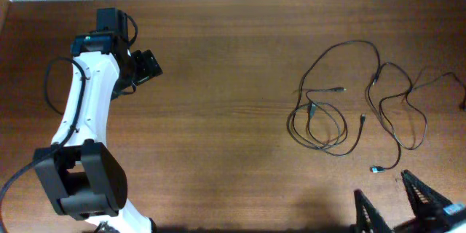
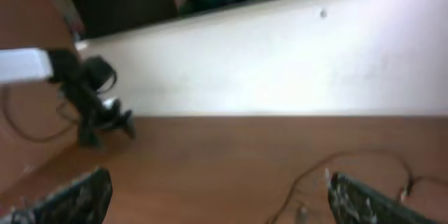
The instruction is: Untangle cables
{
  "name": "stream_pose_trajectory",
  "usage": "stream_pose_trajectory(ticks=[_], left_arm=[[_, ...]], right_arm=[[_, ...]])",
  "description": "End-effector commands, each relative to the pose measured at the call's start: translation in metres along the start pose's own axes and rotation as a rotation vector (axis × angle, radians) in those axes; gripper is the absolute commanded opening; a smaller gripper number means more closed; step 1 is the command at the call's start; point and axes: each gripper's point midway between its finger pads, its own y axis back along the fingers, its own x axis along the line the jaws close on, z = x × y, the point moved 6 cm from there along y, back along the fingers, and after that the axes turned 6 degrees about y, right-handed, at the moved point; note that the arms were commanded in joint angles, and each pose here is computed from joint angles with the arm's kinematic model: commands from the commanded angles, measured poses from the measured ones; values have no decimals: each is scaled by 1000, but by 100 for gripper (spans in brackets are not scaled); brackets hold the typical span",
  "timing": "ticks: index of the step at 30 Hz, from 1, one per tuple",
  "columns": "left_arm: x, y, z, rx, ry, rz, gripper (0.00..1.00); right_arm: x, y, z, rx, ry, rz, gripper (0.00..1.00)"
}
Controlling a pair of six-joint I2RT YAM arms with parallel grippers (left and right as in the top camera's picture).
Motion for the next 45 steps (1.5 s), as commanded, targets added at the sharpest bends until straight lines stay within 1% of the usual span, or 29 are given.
stream_pose_trajectory(ticks=[1,2,3,5,7,8,10,13,14,15,16,17,19,22,23,25,45], left_arm=[[-1,-1,2,4,16,-4,99],[-1,-1,2,4,16,-5,99],[-1,-1,2,4,16,-4,99],[-1,-1,2,4,16,-4,99],[-1,-1,2,4,16,-4,99],[-1,-1,2,4,16,-4,99],[-1,-1,2,4,16,-5,99],[-1,-1,2,4,16,-5,99],[-1,-1,2,4,16,-5,99],[-1,-1,2,4,16,-5,99],[-1,-1,2,4,16,-4,99],[-1,-1,2,4,16,-5,99],[-1,-1,2,4,16,-5,99],[-1,-1,2,4,16,-5,99],[-1,-1,2,4,16,-4,99],[-1,-1,2,4,16,-5,99],[-1,-1,2,4,16,-5,99]], right_arm=[[-9,-29,3,-145,241,-19,99],[-11,-36,6,-198,298,-24,99],[-14,-50,9,-310,399,-38,99],[-20,-69,0,-451,498,-62,99],[-26,-81,-19,-510,513,-72,99],[-32,-90,-42,-548,524,-86,98],[-42,-94,-67,-589,524,-136,99],[-61,-106,-90,-423,476,-217,99],[-70,-113,-108,-312,447,-251,99],[-75,-116,-119,-244,432,-266,98],[-82,-119,-141,-121,408,-288,99],[-87,-120,-157,-29,391,-307,99],[-93,-119,-183,117,369,-322,99],[-96,-117,-186,135,364,-351,98],[-102,-115,-184,116,283,-416,99],[-105,-114,-183,111,263,-442,99],[-103,-114,-184,111,263,-429,99]])
